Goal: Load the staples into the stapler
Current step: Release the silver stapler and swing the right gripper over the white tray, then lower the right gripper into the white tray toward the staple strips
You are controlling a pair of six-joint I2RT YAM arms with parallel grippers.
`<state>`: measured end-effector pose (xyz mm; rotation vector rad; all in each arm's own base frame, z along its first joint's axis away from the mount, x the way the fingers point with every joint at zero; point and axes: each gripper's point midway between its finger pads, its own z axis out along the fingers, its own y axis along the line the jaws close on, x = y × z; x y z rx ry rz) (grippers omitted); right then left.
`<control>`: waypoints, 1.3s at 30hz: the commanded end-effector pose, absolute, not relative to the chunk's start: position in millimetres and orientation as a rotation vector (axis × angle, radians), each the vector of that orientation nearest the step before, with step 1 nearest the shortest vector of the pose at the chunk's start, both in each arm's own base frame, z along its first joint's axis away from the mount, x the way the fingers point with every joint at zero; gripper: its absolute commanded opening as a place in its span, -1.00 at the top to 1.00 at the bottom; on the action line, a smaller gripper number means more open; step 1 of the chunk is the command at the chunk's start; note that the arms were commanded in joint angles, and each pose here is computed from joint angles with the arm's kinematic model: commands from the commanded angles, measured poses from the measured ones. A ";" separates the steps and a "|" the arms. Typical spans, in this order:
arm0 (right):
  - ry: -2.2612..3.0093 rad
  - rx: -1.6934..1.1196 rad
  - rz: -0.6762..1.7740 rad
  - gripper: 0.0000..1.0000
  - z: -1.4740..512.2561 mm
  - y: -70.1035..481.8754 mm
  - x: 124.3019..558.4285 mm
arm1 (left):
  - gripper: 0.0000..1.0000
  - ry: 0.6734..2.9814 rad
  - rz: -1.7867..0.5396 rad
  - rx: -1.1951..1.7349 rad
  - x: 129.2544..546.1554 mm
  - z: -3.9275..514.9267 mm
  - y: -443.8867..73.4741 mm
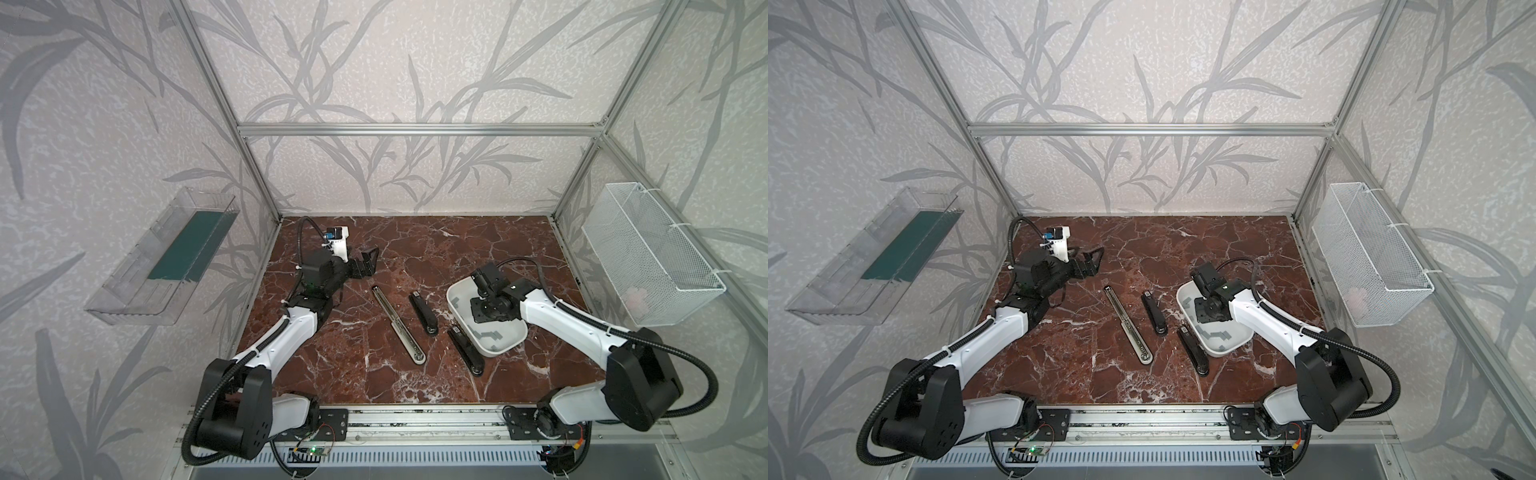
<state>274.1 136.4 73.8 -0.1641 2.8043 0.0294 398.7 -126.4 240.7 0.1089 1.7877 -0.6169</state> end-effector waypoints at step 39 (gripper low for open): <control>2.758 0.388 -0.177 0.23 41.3 59.6 303.0 | -0.99 1.702 -0.674 0.171 399.0 263.6 -138.1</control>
